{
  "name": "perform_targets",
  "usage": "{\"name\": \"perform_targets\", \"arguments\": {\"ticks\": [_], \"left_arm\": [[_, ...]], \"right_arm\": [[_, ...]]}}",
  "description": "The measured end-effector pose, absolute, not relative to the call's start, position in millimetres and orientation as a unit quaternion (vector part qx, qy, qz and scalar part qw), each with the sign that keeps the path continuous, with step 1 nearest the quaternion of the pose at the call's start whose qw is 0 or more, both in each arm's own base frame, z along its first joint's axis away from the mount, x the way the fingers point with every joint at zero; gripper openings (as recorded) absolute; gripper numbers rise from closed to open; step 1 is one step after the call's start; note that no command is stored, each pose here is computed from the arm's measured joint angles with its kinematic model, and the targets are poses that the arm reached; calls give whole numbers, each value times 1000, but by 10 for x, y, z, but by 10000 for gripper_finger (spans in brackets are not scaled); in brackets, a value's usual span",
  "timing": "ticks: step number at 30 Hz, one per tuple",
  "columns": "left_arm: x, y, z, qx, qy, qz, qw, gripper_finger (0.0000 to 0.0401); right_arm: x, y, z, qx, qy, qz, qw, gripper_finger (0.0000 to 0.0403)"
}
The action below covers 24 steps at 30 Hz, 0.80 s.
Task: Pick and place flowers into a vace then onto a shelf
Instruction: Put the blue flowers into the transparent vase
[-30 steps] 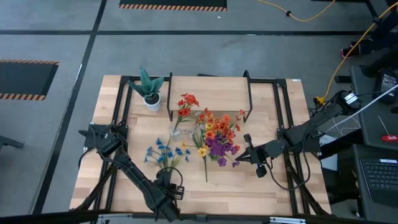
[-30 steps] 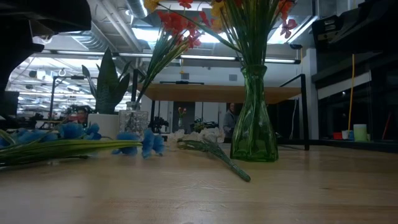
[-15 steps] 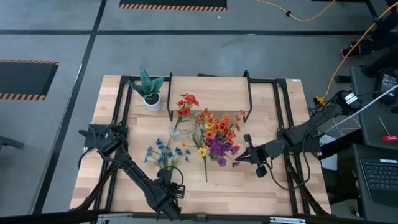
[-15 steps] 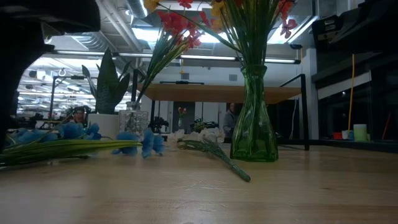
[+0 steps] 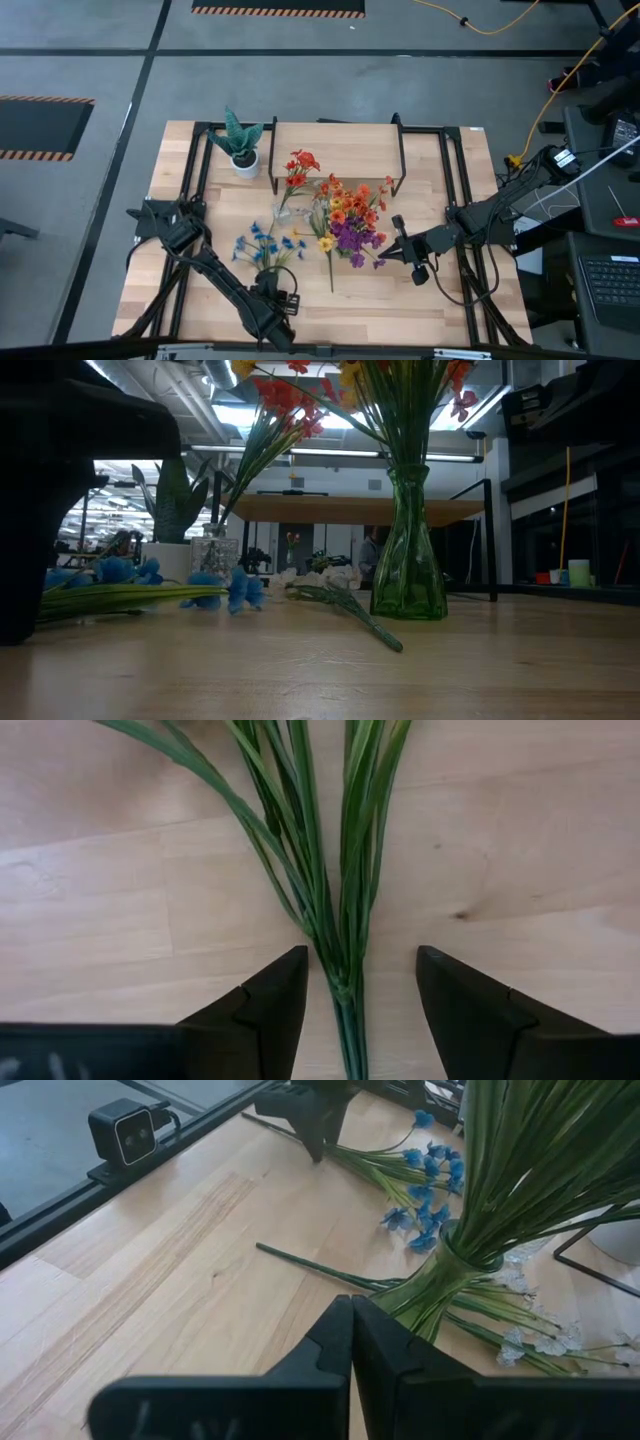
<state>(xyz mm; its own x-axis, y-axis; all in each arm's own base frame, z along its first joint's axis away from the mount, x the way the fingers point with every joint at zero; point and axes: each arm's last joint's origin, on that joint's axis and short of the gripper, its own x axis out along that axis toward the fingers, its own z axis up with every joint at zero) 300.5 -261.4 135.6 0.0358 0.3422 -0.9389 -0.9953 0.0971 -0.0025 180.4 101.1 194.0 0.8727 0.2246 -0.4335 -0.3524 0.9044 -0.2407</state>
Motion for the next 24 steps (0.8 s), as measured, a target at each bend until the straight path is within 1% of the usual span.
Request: {"name": "perform_targets", "arguments": {"ticks": [16, 20, 24], "left_arm": [[2981, -2591, 1291, -354, 410, 564, 623, 180], [2990, -2595, 1258, -353, 406, 564, 626, 157], [3007, -2605, 1193, -352, 401, 564, 630, 115]], "right_arm": [[1804, 1011, 1940, -158, 202, 151, 955, 10], [1804, 1011, 1940, -158, 202, 151, 955, 10], [1804, 1011, 1940, -158, 202, 151, 955, 10]]}}
